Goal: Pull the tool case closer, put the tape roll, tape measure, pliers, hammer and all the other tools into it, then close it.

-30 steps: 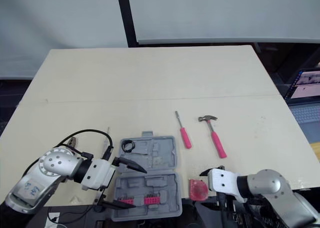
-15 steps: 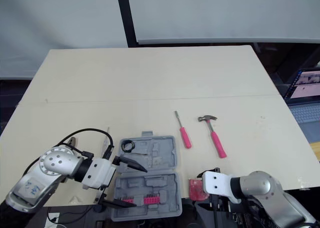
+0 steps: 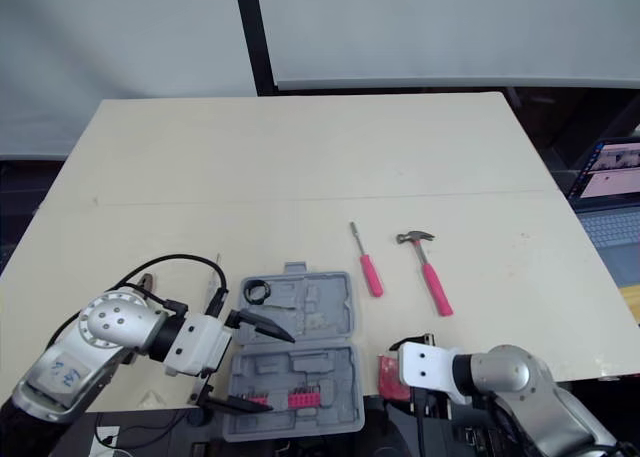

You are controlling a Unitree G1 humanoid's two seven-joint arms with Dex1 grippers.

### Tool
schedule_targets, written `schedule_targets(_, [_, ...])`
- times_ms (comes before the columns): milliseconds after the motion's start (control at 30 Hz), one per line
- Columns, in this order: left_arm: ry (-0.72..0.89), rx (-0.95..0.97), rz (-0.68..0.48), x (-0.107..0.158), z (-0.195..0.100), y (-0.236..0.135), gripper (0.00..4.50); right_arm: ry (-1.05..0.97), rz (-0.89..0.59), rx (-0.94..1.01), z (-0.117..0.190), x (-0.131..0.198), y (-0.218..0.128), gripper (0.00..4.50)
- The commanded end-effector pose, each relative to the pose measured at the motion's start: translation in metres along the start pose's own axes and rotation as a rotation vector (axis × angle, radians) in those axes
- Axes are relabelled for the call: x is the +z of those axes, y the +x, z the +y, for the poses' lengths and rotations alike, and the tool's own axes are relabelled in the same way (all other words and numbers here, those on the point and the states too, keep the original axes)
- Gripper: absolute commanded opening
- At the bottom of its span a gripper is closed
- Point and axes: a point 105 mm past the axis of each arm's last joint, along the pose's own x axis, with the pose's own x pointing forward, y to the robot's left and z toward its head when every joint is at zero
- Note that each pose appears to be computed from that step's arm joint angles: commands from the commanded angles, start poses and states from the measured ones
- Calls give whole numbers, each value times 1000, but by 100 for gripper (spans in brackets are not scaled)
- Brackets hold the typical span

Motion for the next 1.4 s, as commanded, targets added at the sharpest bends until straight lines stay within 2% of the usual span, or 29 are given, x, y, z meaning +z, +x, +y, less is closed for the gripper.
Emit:
schedule_targets(33, [13, 5, -2, 1, 1, -1, 450, -13, -26, 4, 2, 10, -1, 315])
schedule_targets(67, [11, 7, -3, 0, 1, -1, 450, -14, -32, 3, 1, 12, -3, 283])
schedule_targets(367, [-2, 77, -23, -3, 13, -10, 450, -1, -118, 83, -10, 73, -40, 283])
schedule_targets(533, [-33, 153, -1, -14, 20, -31, 450, 64, -153, 70, -44, 108, -38, 283])
schedule_targets(633, [-67, 170, 37, -25, 22, -48, 450, 42, -126, 91, -60, 122, -28, 283])
schedule_targets(833, [-73, 233, 86, -40, 37, -70, 450, -63, 62, 110, -85, 118, 3, 283])
schedule_targets(1000, [-60, 238, 116, -49, 41, -74, 450, -67, 107, 98, -104, 127, 21, 283])
schedule_targets(1400, [-28, 259, 123, -47, 51, -73, 450, -132, 158, 93, -120, 130, 54, 283])
